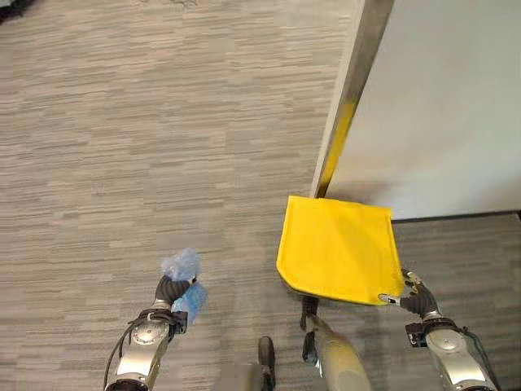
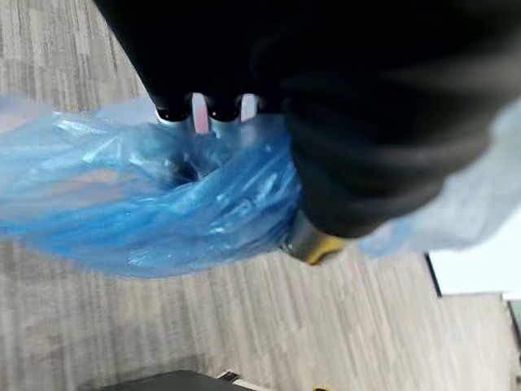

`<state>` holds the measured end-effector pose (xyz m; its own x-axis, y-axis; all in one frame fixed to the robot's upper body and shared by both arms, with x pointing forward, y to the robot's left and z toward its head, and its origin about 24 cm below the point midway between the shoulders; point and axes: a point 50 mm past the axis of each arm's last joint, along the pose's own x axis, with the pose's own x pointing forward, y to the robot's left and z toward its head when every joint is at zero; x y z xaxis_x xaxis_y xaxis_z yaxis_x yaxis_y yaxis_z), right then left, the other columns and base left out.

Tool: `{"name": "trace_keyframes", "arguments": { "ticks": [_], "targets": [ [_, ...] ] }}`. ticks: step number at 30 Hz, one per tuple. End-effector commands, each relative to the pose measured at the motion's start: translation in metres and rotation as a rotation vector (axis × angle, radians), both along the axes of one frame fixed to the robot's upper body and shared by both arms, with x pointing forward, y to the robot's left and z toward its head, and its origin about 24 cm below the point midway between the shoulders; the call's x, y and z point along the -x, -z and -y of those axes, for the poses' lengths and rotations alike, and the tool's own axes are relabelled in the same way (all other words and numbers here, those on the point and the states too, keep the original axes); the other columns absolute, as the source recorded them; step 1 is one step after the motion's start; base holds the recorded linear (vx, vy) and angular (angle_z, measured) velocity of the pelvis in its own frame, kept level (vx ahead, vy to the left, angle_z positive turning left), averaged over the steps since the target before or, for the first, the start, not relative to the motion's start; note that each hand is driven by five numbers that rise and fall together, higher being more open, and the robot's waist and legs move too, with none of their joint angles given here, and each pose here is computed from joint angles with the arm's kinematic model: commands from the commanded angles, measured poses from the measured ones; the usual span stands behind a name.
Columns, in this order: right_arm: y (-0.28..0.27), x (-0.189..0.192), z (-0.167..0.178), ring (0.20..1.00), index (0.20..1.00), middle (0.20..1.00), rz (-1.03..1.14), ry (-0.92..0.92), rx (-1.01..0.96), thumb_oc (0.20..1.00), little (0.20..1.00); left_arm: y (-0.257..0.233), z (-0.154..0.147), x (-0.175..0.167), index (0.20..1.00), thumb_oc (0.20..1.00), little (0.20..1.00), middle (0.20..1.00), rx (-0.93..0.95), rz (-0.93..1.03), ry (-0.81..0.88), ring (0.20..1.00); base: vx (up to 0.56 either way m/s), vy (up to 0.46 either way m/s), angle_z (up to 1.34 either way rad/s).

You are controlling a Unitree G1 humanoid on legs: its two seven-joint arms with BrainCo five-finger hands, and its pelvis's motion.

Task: Gather garbage on tea table into small bin, then transfer packed bag to large trash can.

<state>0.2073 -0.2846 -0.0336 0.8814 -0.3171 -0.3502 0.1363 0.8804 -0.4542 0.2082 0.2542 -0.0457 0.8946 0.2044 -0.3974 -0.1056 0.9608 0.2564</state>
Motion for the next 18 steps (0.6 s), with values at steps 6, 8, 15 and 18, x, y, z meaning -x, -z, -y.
{"name": "trace_keyframes", "arguments": {
  "ticks": [6,8,15,18],
  "targets": [
    [-0.007,-0.005,0.011,1.000,1.000,1.000,0.093,0.132,-0.064,1.000,1.000,-0.025,-0.021,-0.008,0.200,0.200,0.200,0.200,-0.062,0.123,-0.018,0.200,0.00,-0.001,-0.05],
    [0.002,-0.010,-0.003,1.000,1.000,1.000,0.061,0.098,-0.122,1.000,1.000,-0.023,-0.021,-0.006,0.200,0.200,0.200,0.200,-0.059,0.110,-0.013,0.200,-0.05,0.032,-0.27],
    [0.000,-0.049,-0.081,1.000,1.000,1.000,0.055,-0.207,-0.279,1.000,1.000,-0.018,0.005,-0.015,0.200,0.200,0.200,0.200,-0.023,0.101,0.099,0.200,0.00,0.017,-0.15],
    [-0.024,-0.076,-0.110,1.000,1.000,1.000,0.140,-0.329,-0.279,1.000,1.000,-0.022,0.015,-0.023,0.200,0.200,0.200,0.200,-0.012,0.129,0.132,0.200,-0.01,-0.018,0.16]
  ]
}}
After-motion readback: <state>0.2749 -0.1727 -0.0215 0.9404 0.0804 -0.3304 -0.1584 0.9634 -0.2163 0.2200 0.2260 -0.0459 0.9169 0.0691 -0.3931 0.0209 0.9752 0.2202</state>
